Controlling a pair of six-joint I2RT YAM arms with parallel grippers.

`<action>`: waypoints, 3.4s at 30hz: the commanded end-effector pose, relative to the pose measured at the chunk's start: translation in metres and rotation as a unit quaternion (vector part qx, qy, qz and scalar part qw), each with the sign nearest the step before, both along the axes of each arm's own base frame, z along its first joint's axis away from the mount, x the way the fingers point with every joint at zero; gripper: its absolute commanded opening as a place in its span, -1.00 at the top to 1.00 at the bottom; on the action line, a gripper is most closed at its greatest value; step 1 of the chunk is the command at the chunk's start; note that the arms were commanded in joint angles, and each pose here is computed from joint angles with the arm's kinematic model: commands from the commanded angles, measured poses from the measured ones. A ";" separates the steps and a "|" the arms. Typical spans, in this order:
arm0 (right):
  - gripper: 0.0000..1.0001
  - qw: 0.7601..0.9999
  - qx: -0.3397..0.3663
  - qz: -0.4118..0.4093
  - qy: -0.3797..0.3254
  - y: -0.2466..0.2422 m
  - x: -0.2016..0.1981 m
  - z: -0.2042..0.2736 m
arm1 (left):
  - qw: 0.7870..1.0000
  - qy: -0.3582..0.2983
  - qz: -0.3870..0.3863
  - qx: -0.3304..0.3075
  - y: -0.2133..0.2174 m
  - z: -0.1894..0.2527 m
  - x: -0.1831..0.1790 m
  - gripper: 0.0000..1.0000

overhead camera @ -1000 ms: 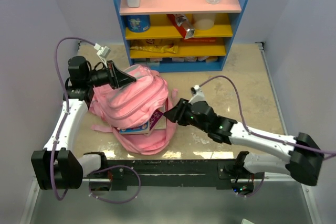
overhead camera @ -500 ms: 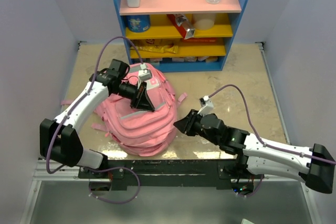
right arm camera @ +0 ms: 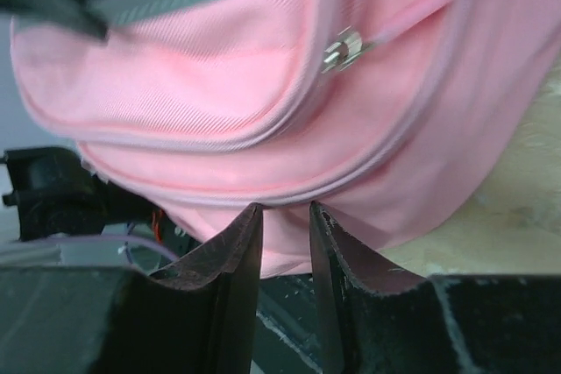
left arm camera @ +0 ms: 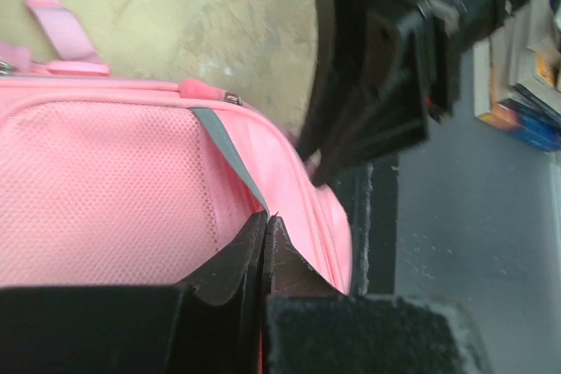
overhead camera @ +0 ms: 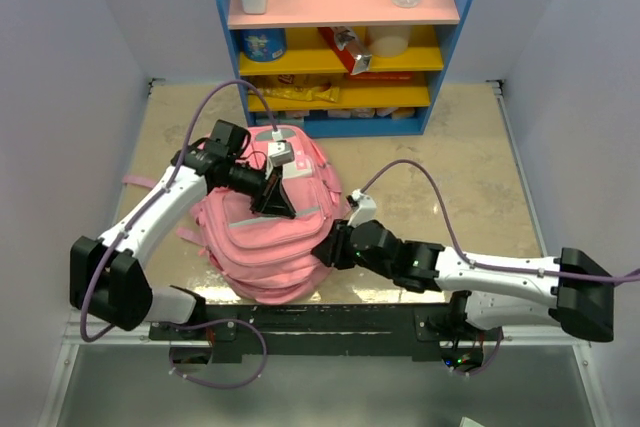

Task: Pack the student bag
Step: Adjust the student bag at the center of the board.

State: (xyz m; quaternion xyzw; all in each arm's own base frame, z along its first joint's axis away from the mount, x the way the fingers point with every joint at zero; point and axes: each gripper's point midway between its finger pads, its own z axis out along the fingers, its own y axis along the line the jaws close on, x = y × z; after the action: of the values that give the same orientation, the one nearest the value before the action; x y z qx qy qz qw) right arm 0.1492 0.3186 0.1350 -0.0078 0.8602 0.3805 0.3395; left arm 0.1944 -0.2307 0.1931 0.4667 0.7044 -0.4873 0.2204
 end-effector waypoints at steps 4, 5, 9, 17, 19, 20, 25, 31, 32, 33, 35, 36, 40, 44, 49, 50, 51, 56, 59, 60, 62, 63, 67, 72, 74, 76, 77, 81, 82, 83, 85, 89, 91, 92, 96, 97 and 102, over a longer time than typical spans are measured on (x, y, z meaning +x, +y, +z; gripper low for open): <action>0.41 0.972 0.050 0.195 -0.125 0.062 -0.066 0.056 | 0.989 -0.102 0.091 -0.048 -0.021 0.045 0.063 1.00; 0.40 0.968 0.033 0.209 -0.136 0.068 -0.072 0.054 | 0.989 -0.102 0.096 -0.046 -0.022 0.043 0.068 1.00; 0.35 0.940 -0.046 0.294 -0.167 0.086 -0.102 0.025 | 0.988 -0.078 0.119 -0.054 -0.028 0.040 0.081 1.00; 0.31 0.904 -0.115 0.358 -0.202 0.112 -0.121 -0.011 | 0.986 -0.089 0.134 -0.046 -0.027 0.042 0.088 1.00; 0.33 0.901 -0.139 0.359 -0.199 0.113 -0.119 -0.029 | 0.981 -0.101 0.157 -0.044 -0.027 0.046 0.099 1.00; 0.35 0.901 -0.144 0.359 -0.197 0.115 -0.118 -0.032 | 0.979 -0.109 0.169 -0.044 -0.026 0.048 0.105 1.00; 0.33 0.925 -0.234 0.244 -0.174 0.095 -0.072 -0.074 | 0.968 -0.115 0.215 -0.053 -0.030 0.062 0.133 1.00; 0.45 0.940 -0.322 0.045 -0.105 0.023 0.009 -0.103 | 0.971 -0.097 0.211 -0.060 -0.034 0.065 0.135 1.00; 0.45 0.943 -0.316 0.025 -0.101 0.015 0.017 -0.096 | 0.971 -0.100 0.209 -0.061 -0.034 0.067 0.132 1.00; 0.44 0.945 -0.312 0.005 -0.098 0.005 0.029 -0.092 | 0.973 -0.099 0.201 -0.063 -0.034 0.066 0.128 1.00; 0.44 0.949 -0.296 -0.019 -0.102 -0.008 0.039 -0.079 | 0.974 -0.099 0.192 -0.063 -0.034 0.065 0.123 1.00; 0.44 0.950 -0.295 -0.037 -0.101 -0.017 0.050 -0.075 | 0.977 -0.091 0.182 -0.062 -0.034 0.063 0.118 0.96; 0.43 0.944 -0.294 -0.098 -0.113 -0.049 0.068 -0.052 | 0.983 -0.082 0.158 -0.046 -0.032 0.054 0.108 0.50; 0.26 0.955 -0.251 -0.119 -0.106 -0.058 0.064 -0.040 | 0.986 -0.090 0.139 -0.029 -0.027 0.050 0.100 0.11; -0.08 0.976 -0.165 -0.063 -0.125 -0.049 0.018 -0.033 | 0.983 -0.112 0.142 -0.027 -0.017 0.074 0.101 -0.32; -0.10 0.979 -0.150 -0.038 -0.135 -0.041 0.002 -0.027 | 0.980 -0.129 0.149 -0.033 -0.012 0.088 0.107 -0.55; -0.12 0.980 -0.138 -0.030 -0.139 -0.038 -0.005 -0.022 | 0.980 -0.129 0.151 -0.033 -0.008 0.093 0.107 -0.60; -0.11 0.989 -0.073 0.016 -0.128 -0.024 -0.044 0.023 | 0.973 -0.160 0.162 -0.035 0.014 0.115 0.116 -0.57; -0.05 0.989 -0.022 0.084 -0.121 0.004 -0.073 0.049 | 0.974 -0.156 0.163 -0.023 0.026 0.100 0.115 -0.37; -0.10 0.989 -0.002 0.094 -0.117 0.016 -0.078 0.065 | 0.975 -0.150 0.162 -0.016 0.028 0.094 0.113 -0.31; -0.21 0.989 -0.044 0.104 -0.098 0.036 -0.084 0.047 | 0.976 -0.151 0.158 -0.003 0.032 0.081 0.109 -0.21; -0.37 0.990 -0.039 0.101 -0.095 0.054 -0.083 0.063 | 0.975 -0.152 0.163 0.002 0.036 0.077 0.110 -0.18; -0.97 0.986 -0.111 0.096 -0.078 0.091 -0.082 0.046 | 0.973 -0.155 0.172 0.005 0.053 0.075 0.111 -0.11; -0.97 0.992 -0.106 0.049 -0.045 0.129 -0.077 0.036 | 0.967 -0.166 0.195 0.008 0.083 0.091 0.113 -0.07; -0.96 0.996 -0.082 0.026 -0.020 0.136 -0.078 0.030 | 0.964 -0.173 0.203 0.009 0.095 0.098 0.113 0.03; -0.72 0.996 -0.085 -0.008 0.004 0.132 -0.074 0.008 | 0.963 -0.181 0.201 0.009 0.096 0.103 0.109 0.08; -0.68 0.996 -0.066 -0.043 0.034 0.132 -0.070 0.002 | 0.959 -0.181 0.215 0.013 0.105 0.105 0.110 0.08; -0.49 0.980 -0.048 -0.161 0.108 0.109 -0.058 -0.025 | 0.951 -0.195 0.236 0.037 0.115 0.107 0.107 -0.11; -0.40 0.972 -0.069 -0.193 0.113 0.093 -0.055 -0.035 | 0.948 -0.201 0.242 0.040 0.117 0.110 0.105 -0.15; -0.33 0.961 -0.056 -0.237 0.135 0.088 -0.050 -0.042 | 0.947 -0.202 0.246 0.045 0.119 0.108 0.104 -0.15; -0.36 0.951 -0.047 -0.272 0.136 0.086 -0.040 -0.043 | 0.944 -0.211 0.247 0.053 0.122 0.109 0.099 -0.17; -0.36 0.938 -0.052 -0.309 0.149 0.105 -0.017 -0.067 | 0.945 -0.214 0.241 0.058 0.124 0.108 0.086 -0.17; -0.33 0.934 -0.059 -0.315 0.155 0.117 -0.009 -0.067 | 0.944 -0.221 0.238 0.058 0.125 0.111 0.082 -0.17; -0.25 0.932 -0.066 -0.320 0.155 0.118 -0.003 -0.070 | 0.945 -0.217 0.237 0.059 0.125 0.111 0.079 -0.17; 0.02 0.931 -0.066 -0.330 0.143 0.125 0.009 -0.070 | 0.947 -0.213 0.232 0.063 0.128 0.105 0.076 -0.17; 0.06 0.930 -0.068 -0.333 0.141 0.123 0.010 -0.071 | 0.947 -0.216 0.230 0.064 0.130 0.103 0.076 -0.16; 0.13 0.928 -0.095 -0.340 0.117 0.100 0.010 -0.063 | 0.950 -0.208 0.226 0.064 0.132 0.092 0.076 -0.15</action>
State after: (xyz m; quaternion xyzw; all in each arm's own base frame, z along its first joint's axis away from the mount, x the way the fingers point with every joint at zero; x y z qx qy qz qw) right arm 0.1491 0.4420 0.0523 0.2823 0.8907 0.1768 0.3095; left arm 0.2734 -0.0996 0.2888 0.3848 0.7708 -0.2673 0.4317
